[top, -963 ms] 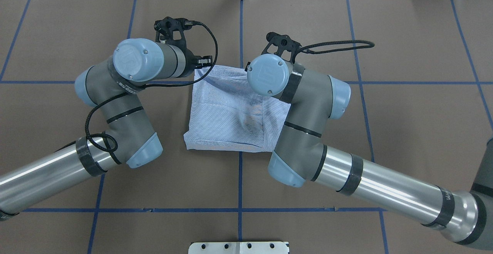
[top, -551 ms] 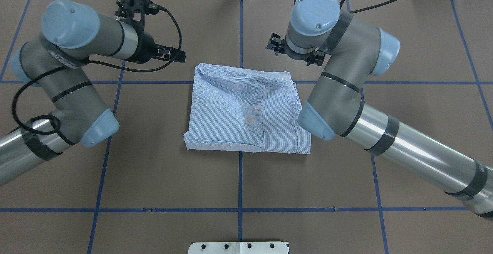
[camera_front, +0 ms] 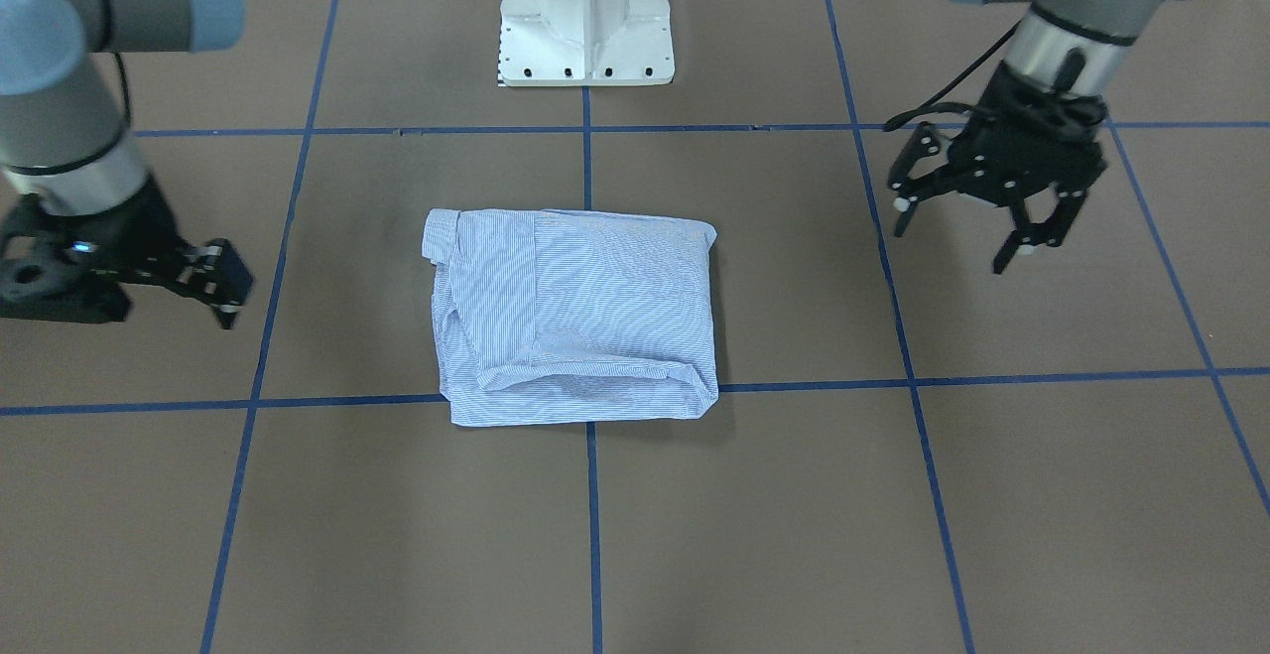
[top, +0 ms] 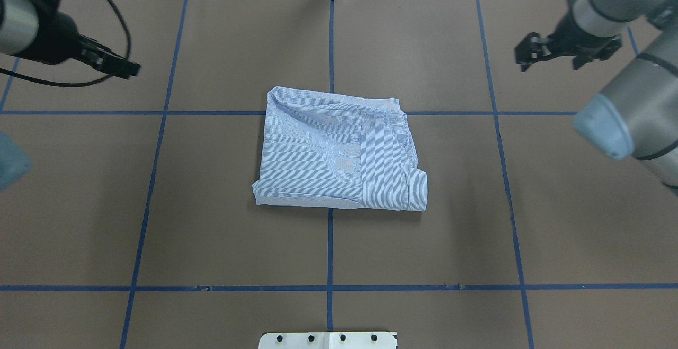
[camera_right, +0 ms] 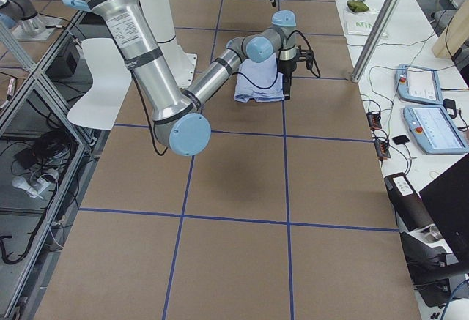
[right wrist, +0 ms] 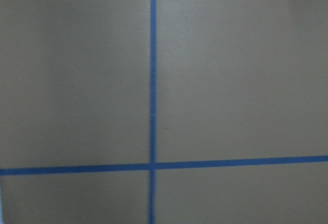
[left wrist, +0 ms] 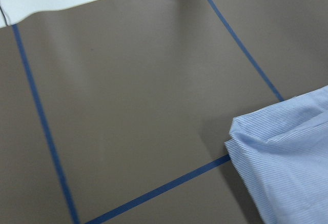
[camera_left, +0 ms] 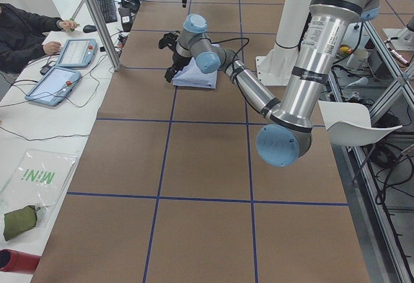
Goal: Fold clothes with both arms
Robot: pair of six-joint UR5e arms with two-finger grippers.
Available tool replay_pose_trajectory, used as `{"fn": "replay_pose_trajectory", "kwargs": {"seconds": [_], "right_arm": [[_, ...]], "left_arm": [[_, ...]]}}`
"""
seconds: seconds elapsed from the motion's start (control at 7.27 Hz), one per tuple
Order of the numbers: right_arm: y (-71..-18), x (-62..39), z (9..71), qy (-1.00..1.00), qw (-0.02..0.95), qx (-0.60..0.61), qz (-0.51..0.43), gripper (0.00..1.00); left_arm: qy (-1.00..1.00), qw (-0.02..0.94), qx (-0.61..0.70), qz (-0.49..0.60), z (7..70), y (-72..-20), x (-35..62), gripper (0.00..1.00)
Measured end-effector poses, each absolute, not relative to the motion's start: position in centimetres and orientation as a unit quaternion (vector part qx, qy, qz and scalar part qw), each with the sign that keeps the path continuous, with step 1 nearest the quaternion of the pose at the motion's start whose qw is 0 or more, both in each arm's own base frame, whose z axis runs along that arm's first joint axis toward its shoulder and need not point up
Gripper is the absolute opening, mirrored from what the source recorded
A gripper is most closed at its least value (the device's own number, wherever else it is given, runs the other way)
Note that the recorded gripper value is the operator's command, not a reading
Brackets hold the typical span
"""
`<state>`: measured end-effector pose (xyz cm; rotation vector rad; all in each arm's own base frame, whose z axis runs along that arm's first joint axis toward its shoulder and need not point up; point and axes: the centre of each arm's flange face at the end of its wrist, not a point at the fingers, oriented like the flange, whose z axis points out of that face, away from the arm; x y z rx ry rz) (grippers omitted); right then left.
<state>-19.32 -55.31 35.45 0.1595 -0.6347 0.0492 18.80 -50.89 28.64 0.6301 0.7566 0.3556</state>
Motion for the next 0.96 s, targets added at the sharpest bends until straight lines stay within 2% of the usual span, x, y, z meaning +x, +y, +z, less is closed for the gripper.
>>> {"fn": "replay_pose_trajectory", "kwargs": {"seconds": [0.41, 0.69, 0.96], "right_arm": [[-50.7, -0.8, 49.4, -0.294, 0.948, 0.073, -0.097, 1.0], [-44.7, 4.7, 57.5, -0.289, 0.95, 0.037, -0.111, 1.0], [-40.6, 6.0, 61.1, -0.293, 0.951, 0.007, -0.098, 1.0]], "left_arm": [[0.297, 0.883, 0.287, 0.223, 37.0, -52.8, 4.2, 1.0], [0.308, 0.9, 0.241, 0.19, 44.5, -51.1, -1.2, 1.0], [0.312, 0.916, 0.197, 0.158, 50.3, -50.4, -3.1, 1.0]]}}
